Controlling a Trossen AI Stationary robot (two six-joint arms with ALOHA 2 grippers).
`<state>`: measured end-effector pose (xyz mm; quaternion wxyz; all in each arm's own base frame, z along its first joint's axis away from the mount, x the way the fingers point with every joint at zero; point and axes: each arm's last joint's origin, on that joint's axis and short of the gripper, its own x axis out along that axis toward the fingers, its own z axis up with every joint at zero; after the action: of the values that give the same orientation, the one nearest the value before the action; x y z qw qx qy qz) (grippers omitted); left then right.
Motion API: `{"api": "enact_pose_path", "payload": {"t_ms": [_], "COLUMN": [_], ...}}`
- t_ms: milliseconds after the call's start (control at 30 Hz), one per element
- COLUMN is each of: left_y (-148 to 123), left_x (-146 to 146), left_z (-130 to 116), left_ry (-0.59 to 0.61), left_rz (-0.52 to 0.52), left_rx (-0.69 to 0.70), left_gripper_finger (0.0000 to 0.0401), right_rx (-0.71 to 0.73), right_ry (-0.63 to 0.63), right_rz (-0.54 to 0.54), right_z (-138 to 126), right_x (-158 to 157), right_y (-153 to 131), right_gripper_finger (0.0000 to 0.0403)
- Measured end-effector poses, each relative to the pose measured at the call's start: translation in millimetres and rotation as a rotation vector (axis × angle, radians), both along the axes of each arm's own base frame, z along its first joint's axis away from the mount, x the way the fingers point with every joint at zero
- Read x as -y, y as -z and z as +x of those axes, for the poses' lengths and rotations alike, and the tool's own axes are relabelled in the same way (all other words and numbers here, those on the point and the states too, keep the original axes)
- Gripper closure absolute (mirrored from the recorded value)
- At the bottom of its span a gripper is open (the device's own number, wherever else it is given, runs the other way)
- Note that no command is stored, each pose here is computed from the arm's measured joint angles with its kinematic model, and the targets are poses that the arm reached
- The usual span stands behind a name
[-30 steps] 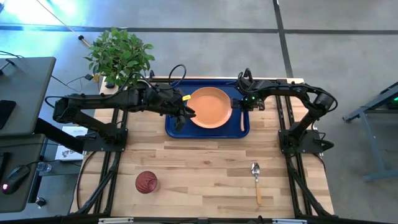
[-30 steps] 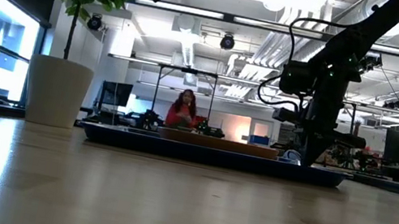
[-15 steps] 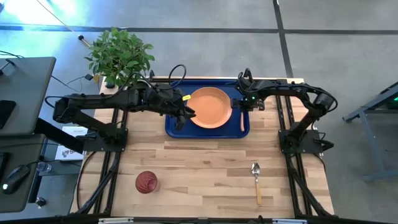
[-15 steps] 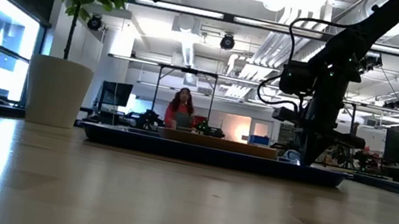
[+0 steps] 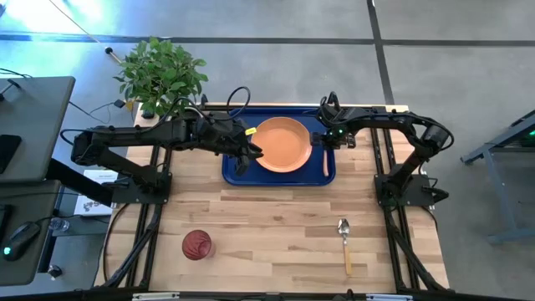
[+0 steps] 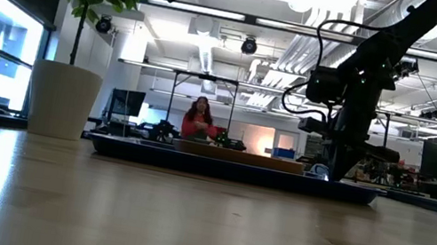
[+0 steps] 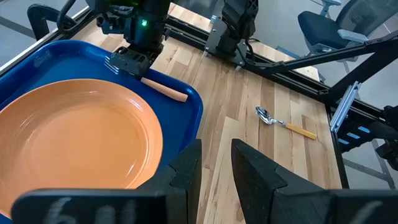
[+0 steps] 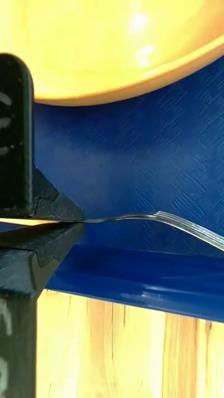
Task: Pick and place plate/cup/fork/spoon on tray
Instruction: Put the yellow fork on the blue tray
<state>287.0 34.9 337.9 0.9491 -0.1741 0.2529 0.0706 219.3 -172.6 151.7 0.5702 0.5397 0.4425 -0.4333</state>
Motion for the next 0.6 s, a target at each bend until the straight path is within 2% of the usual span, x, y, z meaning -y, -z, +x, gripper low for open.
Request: {"api": "enact_pose_path", "payload": {"t_ms": [600], "left_y": [0.0], "left_x": [0.0], "left_z": [0.0], "left_ry": [0.000], "left_rz": [-0.001], "left_rx": [0.000], "left_gripper_finger": [0.0323], "right_rx": [0.027], "right_ry": [0.004], "right_rz": [0.030], "right_z": [-2.7], "right_x": [3.4], "right_y": [-0.2], "right_gripper_finger": [0.0402]}}
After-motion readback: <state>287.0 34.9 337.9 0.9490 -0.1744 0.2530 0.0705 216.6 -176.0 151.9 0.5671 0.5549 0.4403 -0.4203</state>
